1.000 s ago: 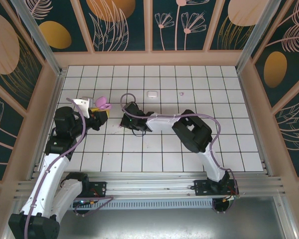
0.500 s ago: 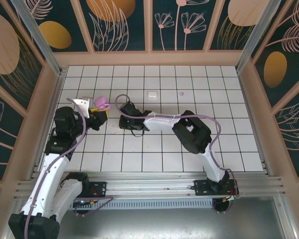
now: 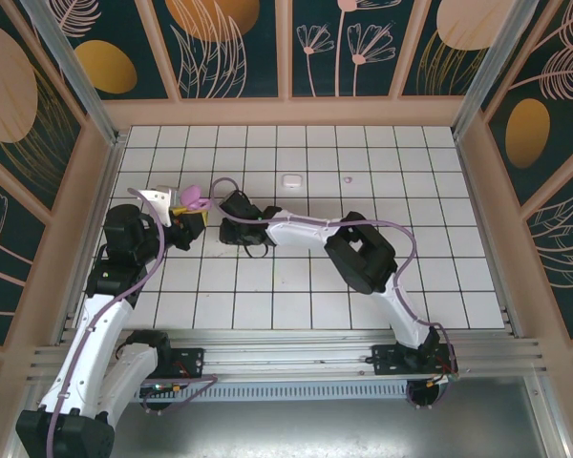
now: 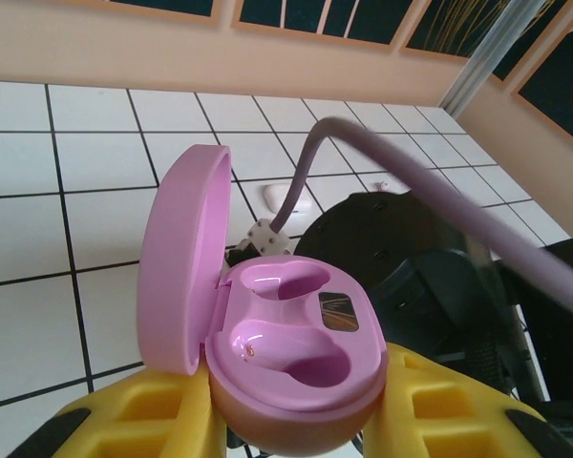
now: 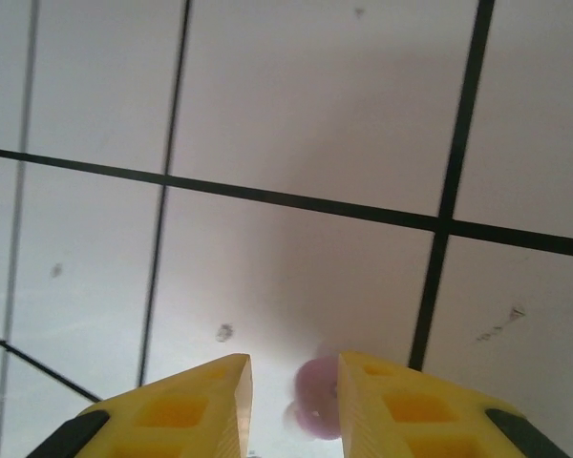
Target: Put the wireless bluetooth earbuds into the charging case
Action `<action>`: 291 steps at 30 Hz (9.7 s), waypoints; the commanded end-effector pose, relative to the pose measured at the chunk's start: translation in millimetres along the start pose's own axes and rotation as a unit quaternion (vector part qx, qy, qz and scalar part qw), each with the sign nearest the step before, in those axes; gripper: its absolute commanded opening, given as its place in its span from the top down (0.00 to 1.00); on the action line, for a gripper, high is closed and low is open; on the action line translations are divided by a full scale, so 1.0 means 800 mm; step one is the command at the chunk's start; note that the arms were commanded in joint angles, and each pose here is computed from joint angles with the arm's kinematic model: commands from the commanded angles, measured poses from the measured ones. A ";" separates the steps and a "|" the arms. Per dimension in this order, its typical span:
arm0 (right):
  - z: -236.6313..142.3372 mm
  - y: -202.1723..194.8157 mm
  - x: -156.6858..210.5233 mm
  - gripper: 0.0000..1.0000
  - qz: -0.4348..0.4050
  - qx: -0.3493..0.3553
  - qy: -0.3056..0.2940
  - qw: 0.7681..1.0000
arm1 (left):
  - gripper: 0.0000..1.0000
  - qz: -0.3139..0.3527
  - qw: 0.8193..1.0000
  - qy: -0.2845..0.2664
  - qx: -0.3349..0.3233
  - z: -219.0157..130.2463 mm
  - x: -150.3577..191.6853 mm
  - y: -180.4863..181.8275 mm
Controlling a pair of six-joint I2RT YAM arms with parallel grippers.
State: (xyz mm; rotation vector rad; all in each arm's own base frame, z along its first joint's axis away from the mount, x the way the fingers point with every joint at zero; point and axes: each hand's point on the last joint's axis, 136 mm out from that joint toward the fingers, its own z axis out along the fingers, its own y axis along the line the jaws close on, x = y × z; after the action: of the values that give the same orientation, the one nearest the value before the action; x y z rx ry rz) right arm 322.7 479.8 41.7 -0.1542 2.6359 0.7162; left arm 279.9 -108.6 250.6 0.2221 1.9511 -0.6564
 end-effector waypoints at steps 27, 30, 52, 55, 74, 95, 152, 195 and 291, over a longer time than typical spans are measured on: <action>-0.061 -0.049 -0.022 0.89 -0.036 0.085 -0.025 0.995 | 0.77 0.052 0.997 -0.022 0.058 -0.008 -0.001 -0.026; -0.103 -0.078 -0.039 0.90 -0.018 0.091 -0.047 0.995 | 0.76 0.061 0.993 -0.018 0.103 -0.004 0.010 -0.040; -0.397 -0.046 -0.083 0.92 -0.071 0.004 -0.208 0.976 | 0.79 0.154 0.949 -0.142 0.237 0.004 -0.003 -0.132; -0.406 -0.024 -0.077 0.93 -0.088 -0.013 -0.205 0.975 | 0.79 0.168 0.947 -0.144 0.232 0.016 -0.003 -0.140; -0.365 0.032 -0.039 0.93 -0.126 -0.055 -0.130 0.982 | 0.79 0.190 0.945 -0.136 0.230 0.054 0.009 -0.167; -0.330 0.042 -0.024 0.93 -0.139 -0.017 -0.090 0.986 | 0.79 0.197 0.946 -0.132 0.222 0.054 0.009 -0.164; -0.369 0.058 -0.031 0.62 -0.091 -0.071 -0.108 0.987 | 0.78 0.198 0.950 -0.121 0.207 0.054 0.014 -0.157; -0.191 -0.424 -0.217 0.75 0.234 0.076 -0.105 0.964 | 0.78 0.172 0.946 -0.040 0.271 0.129 0.058 -0.168; -0.083 -0.408 -0.238 0.83 0.007 0.204 0.003 0.979 | 0.78 0.196 0.952 -0.027 0.232 0.125 0.064 -0.152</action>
State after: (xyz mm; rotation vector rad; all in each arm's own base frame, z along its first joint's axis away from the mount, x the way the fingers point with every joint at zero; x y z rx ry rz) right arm 566.7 150.8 27.7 0.1308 2.6456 0.2300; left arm 282.7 -271.9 200.7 0.8521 1.6501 -0.8491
